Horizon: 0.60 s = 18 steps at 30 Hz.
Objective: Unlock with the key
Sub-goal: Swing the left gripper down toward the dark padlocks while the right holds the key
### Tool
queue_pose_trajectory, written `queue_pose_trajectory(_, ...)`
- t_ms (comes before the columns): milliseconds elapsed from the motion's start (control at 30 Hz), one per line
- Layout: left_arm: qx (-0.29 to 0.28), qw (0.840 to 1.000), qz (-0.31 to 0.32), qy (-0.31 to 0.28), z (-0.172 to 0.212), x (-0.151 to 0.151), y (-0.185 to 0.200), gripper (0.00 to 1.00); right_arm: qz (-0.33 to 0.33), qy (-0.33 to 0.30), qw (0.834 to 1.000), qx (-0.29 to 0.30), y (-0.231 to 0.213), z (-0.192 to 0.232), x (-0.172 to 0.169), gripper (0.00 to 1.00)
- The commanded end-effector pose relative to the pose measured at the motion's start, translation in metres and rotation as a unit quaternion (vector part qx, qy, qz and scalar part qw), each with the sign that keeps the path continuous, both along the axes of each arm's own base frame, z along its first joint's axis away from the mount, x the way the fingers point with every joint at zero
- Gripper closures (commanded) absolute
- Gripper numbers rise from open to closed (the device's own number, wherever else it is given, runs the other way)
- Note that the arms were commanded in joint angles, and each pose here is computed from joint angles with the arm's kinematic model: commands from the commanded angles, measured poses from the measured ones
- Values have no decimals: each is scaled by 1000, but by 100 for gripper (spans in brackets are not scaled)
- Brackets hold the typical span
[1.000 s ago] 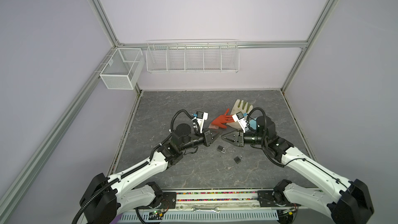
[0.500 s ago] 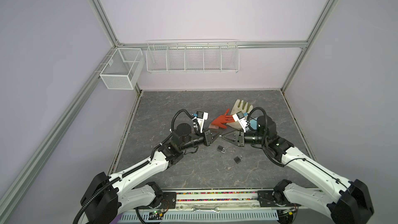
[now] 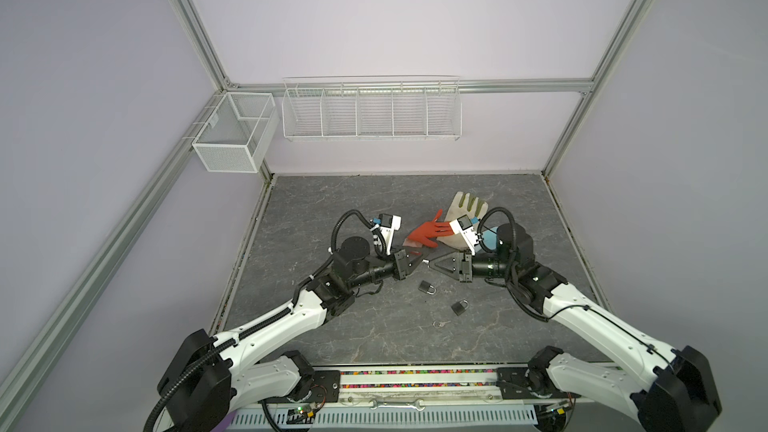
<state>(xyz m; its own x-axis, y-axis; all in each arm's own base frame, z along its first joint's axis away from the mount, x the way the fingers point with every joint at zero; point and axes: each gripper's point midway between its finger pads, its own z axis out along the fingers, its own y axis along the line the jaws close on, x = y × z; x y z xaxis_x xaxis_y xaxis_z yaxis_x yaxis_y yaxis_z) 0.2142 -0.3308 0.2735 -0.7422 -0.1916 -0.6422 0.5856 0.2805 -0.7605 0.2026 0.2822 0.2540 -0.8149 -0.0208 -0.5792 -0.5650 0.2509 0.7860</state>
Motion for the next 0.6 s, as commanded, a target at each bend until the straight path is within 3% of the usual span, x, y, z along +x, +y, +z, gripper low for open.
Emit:
queue_pose_trajectory(0, -10, 1000, 17, -7, 12, 9, 0, 100, 14, -9, 1000, 18, 0, 9, -7, 94)
queue_pose_trajectory(133, -5, 999, 32, 3, 11, 16, 4, 100, 7, 0, 1000, 16, -2, 7, -6, 94)
queue_pose_trajectory(267, 6, 999, 46, 15, 7, 24, 12, 69, -10, 18, 1000, 2, -8, 0, -2, 94)
queue_pose_trajectory(333, 14, 998, 60, 21, 3, 28, 17, 60, -20, 29, 999, -8, -13, -5, -1, 94)
queue_pose_trajectory(567, 101, 991, 82, 36, -36, 38, 23, 48, -74, 80, 993, -46, -41, -31, 2, 94)
